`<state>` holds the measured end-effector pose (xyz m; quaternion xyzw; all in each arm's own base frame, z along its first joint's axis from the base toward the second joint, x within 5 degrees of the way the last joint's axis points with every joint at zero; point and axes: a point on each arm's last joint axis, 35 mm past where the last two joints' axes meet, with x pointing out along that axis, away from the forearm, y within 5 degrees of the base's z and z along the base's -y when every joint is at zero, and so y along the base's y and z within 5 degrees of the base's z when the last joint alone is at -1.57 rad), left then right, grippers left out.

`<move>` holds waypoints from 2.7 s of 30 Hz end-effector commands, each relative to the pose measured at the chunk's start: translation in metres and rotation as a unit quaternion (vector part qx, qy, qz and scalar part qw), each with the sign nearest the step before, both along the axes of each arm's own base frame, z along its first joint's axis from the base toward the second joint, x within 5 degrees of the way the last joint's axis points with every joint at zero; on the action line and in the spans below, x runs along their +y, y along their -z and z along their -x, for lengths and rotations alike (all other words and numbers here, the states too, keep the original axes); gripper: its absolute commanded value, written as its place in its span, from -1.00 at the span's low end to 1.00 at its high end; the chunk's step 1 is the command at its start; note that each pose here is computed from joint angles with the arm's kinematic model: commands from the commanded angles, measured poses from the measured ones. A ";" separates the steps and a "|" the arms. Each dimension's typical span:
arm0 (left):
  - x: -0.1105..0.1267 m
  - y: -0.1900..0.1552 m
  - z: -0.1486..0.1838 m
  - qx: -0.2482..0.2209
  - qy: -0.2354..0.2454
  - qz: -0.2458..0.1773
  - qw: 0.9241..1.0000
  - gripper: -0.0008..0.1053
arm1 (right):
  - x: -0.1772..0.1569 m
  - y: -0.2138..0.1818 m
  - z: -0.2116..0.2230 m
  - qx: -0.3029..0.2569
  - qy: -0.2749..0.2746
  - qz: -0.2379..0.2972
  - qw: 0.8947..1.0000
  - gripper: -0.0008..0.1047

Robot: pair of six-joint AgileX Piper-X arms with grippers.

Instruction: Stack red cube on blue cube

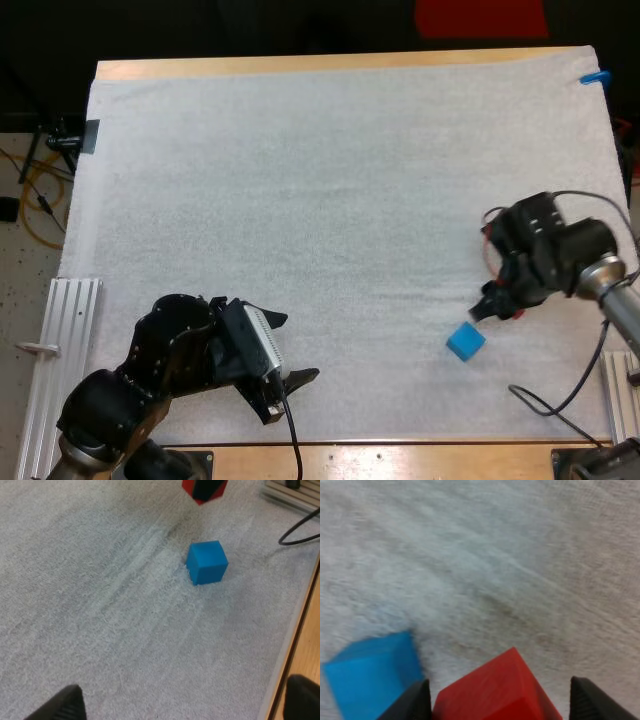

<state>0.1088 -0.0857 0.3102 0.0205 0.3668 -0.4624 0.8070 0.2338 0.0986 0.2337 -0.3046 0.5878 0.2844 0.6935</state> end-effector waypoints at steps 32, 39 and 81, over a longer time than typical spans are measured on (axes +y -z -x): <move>0.000 -0.003 0.000 -0.006 0.000 0.004 1.000 0.46 | 0.044 0.019 0.029 -0.004 -0.012 -0.034 0.999 -0.55; 0.000 -0.003 0.000 -0.006 0.000 0.004 1.000 0.46 | 0.044 0.023 0.032 0.009 -0.014 -0.041 0.999 -0.40; 0.036 -0.012 -0.046 -0.052 -0.224 0.005 0.973 0.46 | 0.009 -0.061 -0.012 -0.176 0.069 -0.171 0.967 0.39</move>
